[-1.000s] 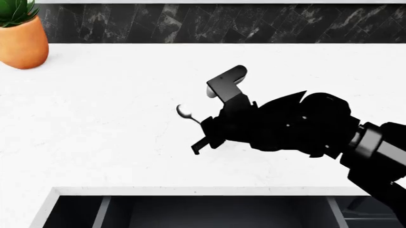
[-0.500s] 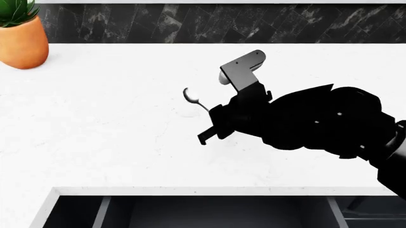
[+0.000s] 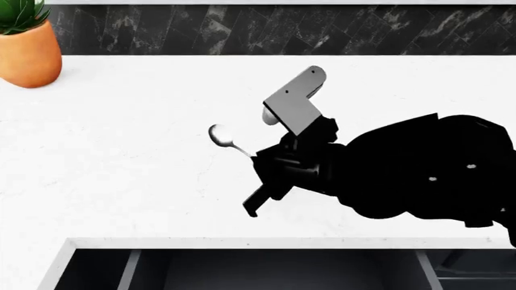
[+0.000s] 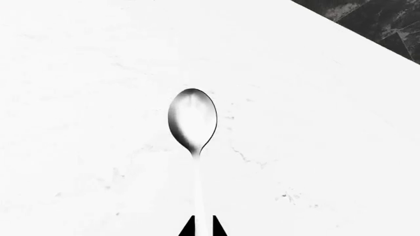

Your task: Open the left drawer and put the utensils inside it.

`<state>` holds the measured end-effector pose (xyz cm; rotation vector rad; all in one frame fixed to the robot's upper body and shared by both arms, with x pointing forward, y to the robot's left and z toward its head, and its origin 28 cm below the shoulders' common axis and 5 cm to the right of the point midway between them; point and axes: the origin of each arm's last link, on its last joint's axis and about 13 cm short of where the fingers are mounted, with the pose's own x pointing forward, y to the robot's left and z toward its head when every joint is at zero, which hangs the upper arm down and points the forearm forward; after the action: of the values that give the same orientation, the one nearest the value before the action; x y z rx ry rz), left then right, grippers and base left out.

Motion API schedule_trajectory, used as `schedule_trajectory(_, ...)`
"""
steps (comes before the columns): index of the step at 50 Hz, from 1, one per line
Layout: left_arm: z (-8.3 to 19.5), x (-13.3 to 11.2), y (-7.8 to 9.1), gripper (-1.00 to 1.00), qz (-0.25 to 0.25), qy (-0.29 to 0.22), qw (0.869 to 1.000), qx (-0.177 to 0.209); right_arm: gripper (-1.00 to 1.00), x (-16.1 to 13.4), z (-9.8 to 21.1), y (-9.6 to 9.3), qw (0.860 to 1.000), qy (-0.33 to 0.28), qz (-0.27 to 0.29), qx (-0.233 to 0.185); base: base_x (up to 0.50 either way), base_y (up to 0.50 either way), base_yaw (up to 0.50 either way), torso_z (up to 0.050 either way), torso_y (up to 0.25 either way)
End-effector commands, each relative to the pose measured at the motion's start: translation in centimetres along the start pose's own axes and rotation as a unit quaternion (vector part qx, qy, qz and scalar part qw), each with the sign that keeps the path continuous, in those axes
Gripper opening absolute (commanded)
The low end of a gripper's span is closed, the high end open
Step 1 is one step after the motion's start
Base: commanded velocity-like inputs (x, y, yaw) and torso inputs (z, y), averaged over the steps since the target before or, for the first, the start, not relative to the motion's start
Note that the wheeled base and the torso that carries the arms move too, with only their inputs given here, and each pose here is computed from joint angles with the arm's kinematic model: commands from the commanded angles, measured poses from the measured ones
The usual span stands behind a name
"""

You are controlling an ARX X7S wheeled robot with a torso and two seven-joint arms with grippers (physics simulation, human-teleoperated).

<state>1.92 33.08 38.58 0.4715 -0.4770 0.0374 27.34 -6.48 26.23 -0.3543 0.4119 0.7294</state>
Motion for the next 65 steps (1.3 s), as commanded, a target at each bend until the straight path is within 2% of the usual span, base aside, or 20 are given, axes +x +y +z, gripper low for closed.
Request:
schedule_trajectory(1,0.0,0.0,0.0,1.00,0.000,0.000,1.000,0.000,-1.00,-0.6,0.4,1.6,0.999,-0.007,0.033,-0.041,0.00,0.00,0.00,0.000,0.000)
schedule_trajectory(13,0.0,0.0,0.0,1.00,0.001,0.000,1.000,-0.001,-1.00,-0.1,0.9,3.8,0.995,-0.012,0.065,-0.070,0.00,0.00,0.00,0.000,0.000)
schedule_trajectory(17,0.0,0.0,0.0,1.00,0.001,0.000,1.000,0.000,-1.00,-0.1,1.1,4.2,0.996,-0.011,0.058,-0.061,0.00,0.00,0.00,0.000,0.000)
schedule_trajectory(21,0.0,0.0,0.0,1.00,0.001,0.000,1.000,0.000,-1.00,0.0,1.4,4.5,0.998,-0.002,0.051,-0.030,0.00,0.00,0.00,0.000,0.000)
schedule_trajectory(25,0.0,0.0,0.0,1.00,0.001,0.000,1.000,0.000,-1.00,0.0,1.4,5.0,0.999,0.008,0.051,-0.016,0.00,0.00,0.00,0.000,0.000)
schedule_trajectory(43,0.0,0.0,0.0,1.00,0.000,-0.001,1.000,0.000,-1.00,-1.3,0.7,7.7,0.998,0.028,0.056,-0.014,0.00,0.00,0.00,0.000,0.000)
schedule_trajectory(65,0.0,0.0,0.0,1.00,0.001,0.000,1.000,0.000,-1.00,-2.7,0.1,10.6,0.992,0.028,0.109,-0.065,0.00,0.00,0.00,0.000,0.000)
